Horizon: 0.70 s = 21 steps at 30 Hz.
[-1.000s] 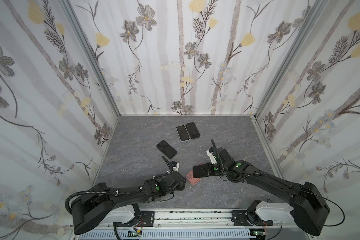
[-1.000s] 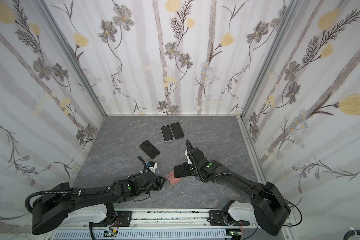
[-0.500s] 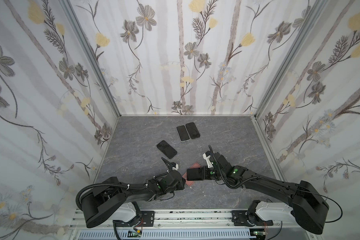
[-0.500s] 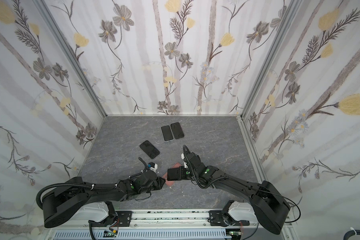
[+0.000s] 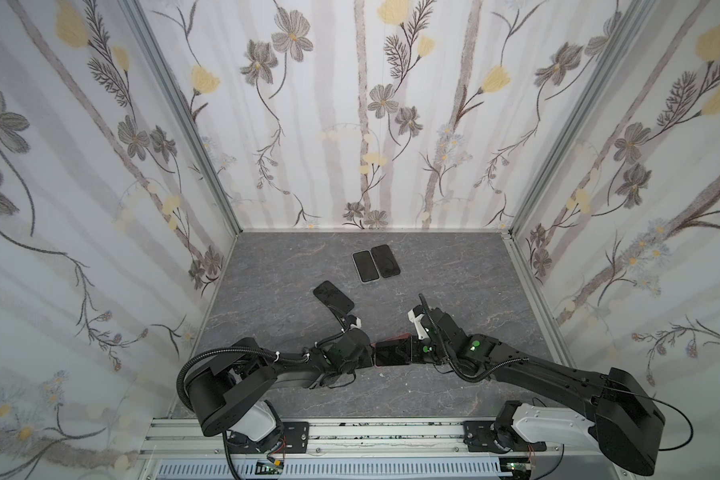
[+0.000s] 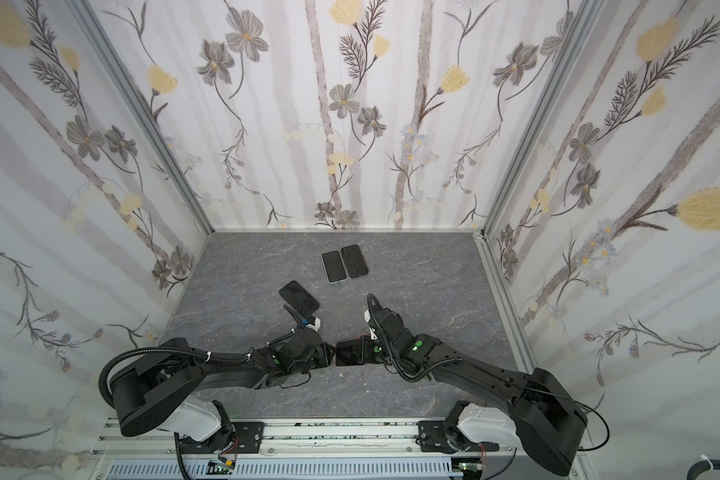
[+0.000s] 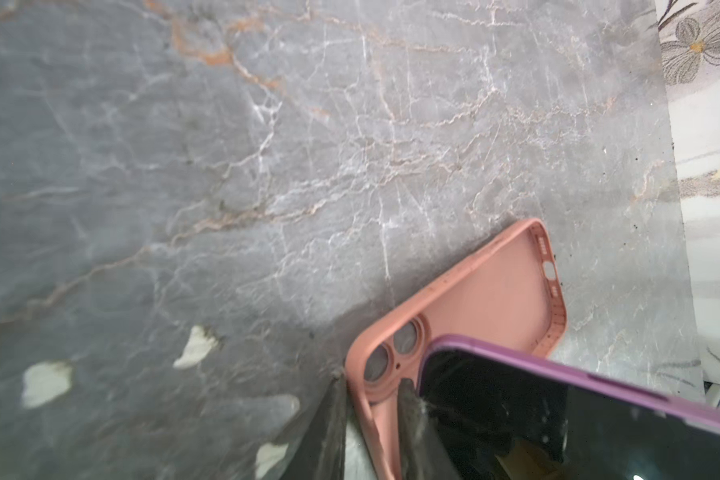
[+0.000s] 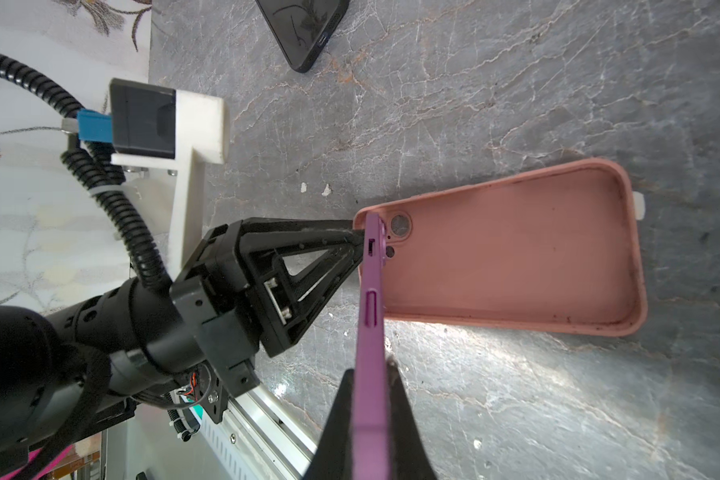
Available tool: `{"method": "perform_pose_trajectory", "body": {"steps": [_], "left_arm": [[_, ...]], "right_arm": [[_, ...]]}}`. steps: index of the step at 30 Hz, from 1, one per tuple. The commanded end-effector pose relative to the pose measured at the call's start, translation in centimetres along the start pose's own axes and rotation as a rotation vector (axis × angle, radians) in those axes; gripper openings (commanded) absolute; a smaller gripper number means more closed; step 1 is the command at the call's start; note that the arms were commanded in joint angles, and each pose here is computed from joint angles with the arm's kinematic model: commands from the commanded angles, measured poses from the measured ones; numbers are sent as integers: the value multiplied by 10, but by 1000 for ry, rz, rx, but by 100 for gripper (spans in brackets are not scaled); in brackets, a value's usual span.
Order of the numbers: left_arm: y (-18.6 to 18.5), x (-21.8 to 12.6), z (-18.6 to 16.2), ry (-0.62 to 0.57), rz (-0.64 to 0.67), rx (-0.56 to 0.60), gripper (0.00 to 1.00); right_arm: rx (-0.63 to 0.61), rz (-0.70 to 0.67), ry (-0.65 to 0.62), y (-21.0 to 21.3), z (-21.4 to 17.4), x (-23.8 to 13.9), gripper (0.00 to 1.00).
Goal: Put the phone into the phone case
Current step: 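Insert the phone's long edge into the case held by the left gripper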
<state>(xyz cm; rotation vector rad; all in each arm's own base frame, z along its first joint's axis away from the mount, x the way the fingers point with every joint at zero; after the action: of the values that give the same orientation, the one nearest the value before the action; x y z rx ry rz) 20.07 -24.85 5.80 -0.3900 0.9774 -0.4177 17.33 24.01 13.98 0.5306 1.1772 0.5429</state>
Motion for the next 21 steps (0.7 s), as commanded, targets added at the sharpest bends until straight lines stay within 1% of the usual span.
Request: {"method": "perform_pose_trajectory", "body": {"steps": [1,6,7,10,14,21], "left_arm": [[-3,3,3,1,-4,22,26],[-10,-1,4,14,-45,17,32],[-10,-2,2,18,-56,10,32],[-12,-2,-4,46,-95,-11,33],[-12,3,-13,101,-115,-19,34],[-18,12,-13,116,-134,-23,34]], "right_arm": [[11,18,-12,1,1,-2,0],[29,24,17,-11,-2,3,0],[52,22,6,-18,3,3,0],[87,48,5,-28,5,6,0],[117,67,36,-40,5,11,0],[127,91,83,-42,1,17,0]]}}
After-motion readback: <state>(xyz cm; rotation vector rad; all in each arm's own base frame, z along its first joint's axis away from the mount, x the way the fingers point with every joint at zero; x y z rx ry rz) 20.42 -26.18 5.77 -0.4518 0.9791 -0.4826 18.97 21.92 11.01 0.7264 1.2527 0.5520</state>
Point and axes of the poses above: each gripper's point midway between its finger pads, its own x axis out along the fingers, its own y axis along the line the jaws close on, z = x × y, the point moved 5 cm from there along -x, back along the fingers, and after that the axes turned 5 degrees about x, right-handed, at the moved point
